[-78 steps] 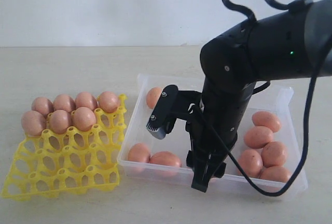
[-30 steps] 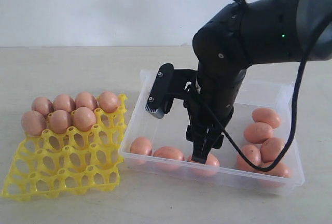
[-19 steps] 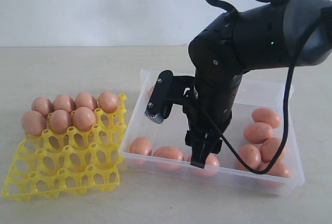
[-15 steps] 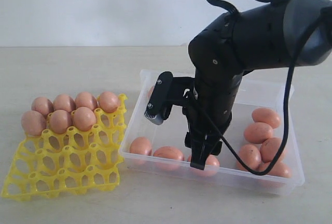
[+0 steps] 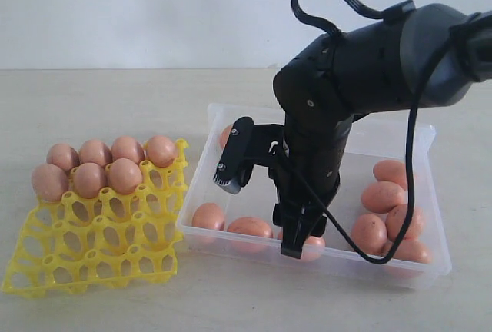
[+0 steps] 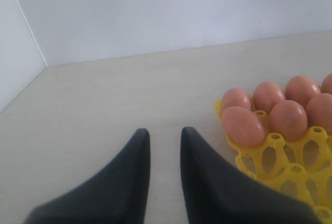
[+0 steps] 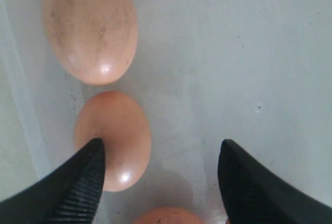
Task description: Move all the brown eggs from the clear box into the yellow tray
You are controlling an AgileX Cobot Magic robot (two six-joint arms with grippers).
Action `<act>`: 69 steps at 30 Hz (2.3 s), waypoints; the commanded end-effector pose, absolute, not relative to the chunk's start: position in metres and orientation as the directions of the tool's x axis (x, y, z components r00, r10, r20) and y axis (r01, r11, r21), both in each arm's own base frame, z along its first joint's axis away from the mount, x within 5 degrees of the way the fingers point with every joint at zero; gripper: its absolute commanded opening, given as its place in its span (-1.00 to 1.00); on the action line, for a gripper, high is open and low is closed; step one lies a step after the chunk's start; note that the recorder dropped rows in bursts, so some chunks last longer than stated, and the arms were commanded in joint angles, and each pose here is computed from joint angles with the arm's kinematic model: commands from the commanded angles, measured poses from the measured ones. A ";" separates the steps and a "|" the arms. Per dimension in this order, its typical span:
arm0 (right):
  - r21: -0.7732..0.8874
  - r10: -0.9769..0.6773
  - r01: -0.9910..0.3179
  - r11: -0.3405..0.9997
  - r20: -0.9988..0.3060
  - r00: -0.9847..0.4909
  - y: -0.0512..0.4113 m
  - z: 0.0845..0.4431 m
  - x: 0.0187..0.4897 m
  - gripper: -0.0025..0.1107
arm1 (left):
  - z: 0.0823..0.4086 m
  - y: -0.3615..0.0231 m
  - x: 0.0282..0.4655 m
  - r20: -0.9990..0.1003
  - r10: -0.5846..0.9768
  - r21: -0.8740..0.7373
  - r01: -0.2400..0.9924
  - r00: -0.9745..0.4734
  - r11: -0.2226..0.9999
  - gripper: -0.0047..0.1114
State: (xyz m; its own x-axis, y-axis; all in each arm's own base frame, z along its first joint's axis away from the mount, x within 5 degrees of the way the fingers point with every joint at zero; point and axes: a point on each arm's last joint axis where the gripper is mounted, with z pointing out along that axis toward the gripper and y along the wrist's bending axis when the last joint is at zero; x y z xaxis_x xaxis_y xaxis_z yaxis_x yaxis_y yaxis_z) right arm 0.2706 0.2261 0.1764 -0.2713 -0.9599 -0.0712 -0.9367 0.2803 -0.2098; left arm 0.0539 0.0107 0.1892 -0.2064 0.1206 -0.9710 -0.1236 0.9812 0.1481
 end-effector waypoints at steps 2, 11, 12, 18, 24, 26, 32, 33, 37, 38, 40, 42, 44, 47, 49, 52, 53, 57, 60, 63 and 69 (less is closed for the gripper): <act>-0.217 -0.962 -0.937 0.274 -0.084 -0.261 0.227 0.176 0.273 0.11 | 0.188 0.011 0.054 -0.972 0.116 0.144 -0.126 -0.206 0.982 -0.55; -0.200 -0.964 -0.943 0.267 -0.056 -0.261 0.228 0.164 0.274 0.11 | 0.188 0.011 0.054 -0.972 0.116 0.144 -0.126 -0.206 0.982 -0.55; -0.200 -0.964 -0.943 0.267 -0.056 -0.261 0.228 0.164 0.274 0.11 | 0.188 0.011 0.054 -0.972 0.116 0.144 -0.126 -0.206 0.982 -0.55; -0.196 -0.964 -0.944 0.266 -0.048 -0.262 0.227 0.164 0.274 0.11 | 0.188 0.011 0.054 -0.972 0.116 0.144 -0.126 -0.206 0.982 -0.55; -0.198 -0.964 -0.943 0.266 -0.051 -0.262 0.227 0.164 0.274 0.11 | 0.188 0.011 0.054 -0.972 0.116 0.144 -0.126 -0.206 0.982 -0.55; -0.195 -0.964 -0.944 0.266 -0.045 -0.263 0.227 0.164 0.274 0.11 | 0.188 0.011 0.054 -0.972 0.116 0.144 -0.126 -0.206 0.982 -0.55; -0.185 -0.962 -0.944 0.272 -0.026 -0.272 0.225 0.164 0.272 0.11 | 0.188 0.011 0.054 -0.972 0.116 0.144 -0.126 -0.206 0.982 -0.55; -0.185 -0.962 -0.944 0.272 -0.026 -0.272 0.225 0.164 0.272 0.11 | 0.188 0.011 0.054 -0.972 0.116 0.144 -0.126 -0.206 0.982 -0.55; -0.244 -0.958 -0.929 0.280 -0.013 -0.285 0.219 0.165 0.280 0.11 | 0.188 0.011 0.054 -0.972 0.116 0.144 -0.126 -0.206 0.982 -0.55; -0.253 -0.954 -0.922 0.294 -0.012 -0.300 0.216 0.165 0.283 0.11 | 0.188 0.011 0.054 -0.972 0.116 0.144 -0.126 -0.206 0.982 -0.55; -0.260 -0.950 -0.916 0.304 -0.008 -0.313 0.211 0.165 0.286 0.11 | 0.188 0.011 0.054 -0.972 0.116 0.144 -0.126 -0.206 0.982 -0.55; -0.263 -0.948 -0.914 0.310 -0.012 -0.318 0.209 0.166 0.288 0.11 | 0.188 0.011 0.054 -0.972 0.116 0.144 -0.126 -0.206 0.982 -0.55; -0.263 -0.945 -0.911 0.318 -0.017 -0.325 0.208 0.166 0.290 0.11 | 0.188 0.011 0.054 -0.972 0.116 0.144 -0.126 -0.206 0.982 -0.55; -0.256 -0.943 -0.910 0.326 -0.024 -0.331 0.209 0.165 0.289 0.11 | 0.188 0.011 0.054 -0.972 0.116 0.144 -0.126 -0.206 0.982 -0.55; -0.249 -0.942 -0.909 0.333 -0.039 -0.335 0.210 0.165 0.289 0.11 | 0.188 0.011 0.054 -0.972 0.116 0.144 -0.126 -0.206 0.982 -0.55; -0.249 -0.943 -0.910 0.330 -0.048 -0.329 0.211 0.165 0.289 0.11 | 0.188 0.011 0.054 -0.972 0.116 0.144 -0.126 -0.206 0.982 -0.55; -0.251 -0.943 -0.910 0.330 -0.052 -0.328 0.211 0.165 0.290 0.11 | 0.188 0.011 0.054 -0.972 0.116 0.144 -0.126 -0.206 0.982 -0.55; -0.235 -0.944 -0.915 0.329 -0.068 -0.322 0.214 0.164 0.289 0.11 | 0.188 0.011 0.054 -0.972 0.116 0.144 -0.126 -0.206 0.982 -0.55; -0.206 -0.945 -0.922 0.327 -0.072 -0.319 0.216 0.160 0.288 0.11 | 0.188 0.011 0.054 -0.972 0.116 0.144 -0.126 -0.206 0.982 -0.55; -0.194 -0.951 -0.931 0.308 -0.070 -0.300 0.219 0.158 0.285 0.11 | 0.188 0.011 0.054 -0.972 0.116 0.144 -0.126 -0.206 0.982 -0.55; -0.174 -0.960 -0.945 0.278 -0.084 -0.267 0.224 0.157 0.282 0.11 | 0.188 0.011 0.054 -0.972 0.116 0.144 -0.126 -0.206 0.982 -0.55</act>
State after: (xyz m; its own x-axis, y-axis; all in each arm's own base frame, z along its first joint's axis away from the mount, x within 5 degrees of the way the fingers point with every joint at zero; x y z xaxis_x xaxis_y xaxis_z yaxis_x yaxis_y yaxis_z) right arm 0.2844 0.2206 0.1557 -0.2931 -0.9533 -0.0729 -0.9363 0.3016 -0.1797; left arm 0.0539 0.0107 0.1892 -0.2064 0.1206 -0.9710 -0.1236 0.9812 0.1481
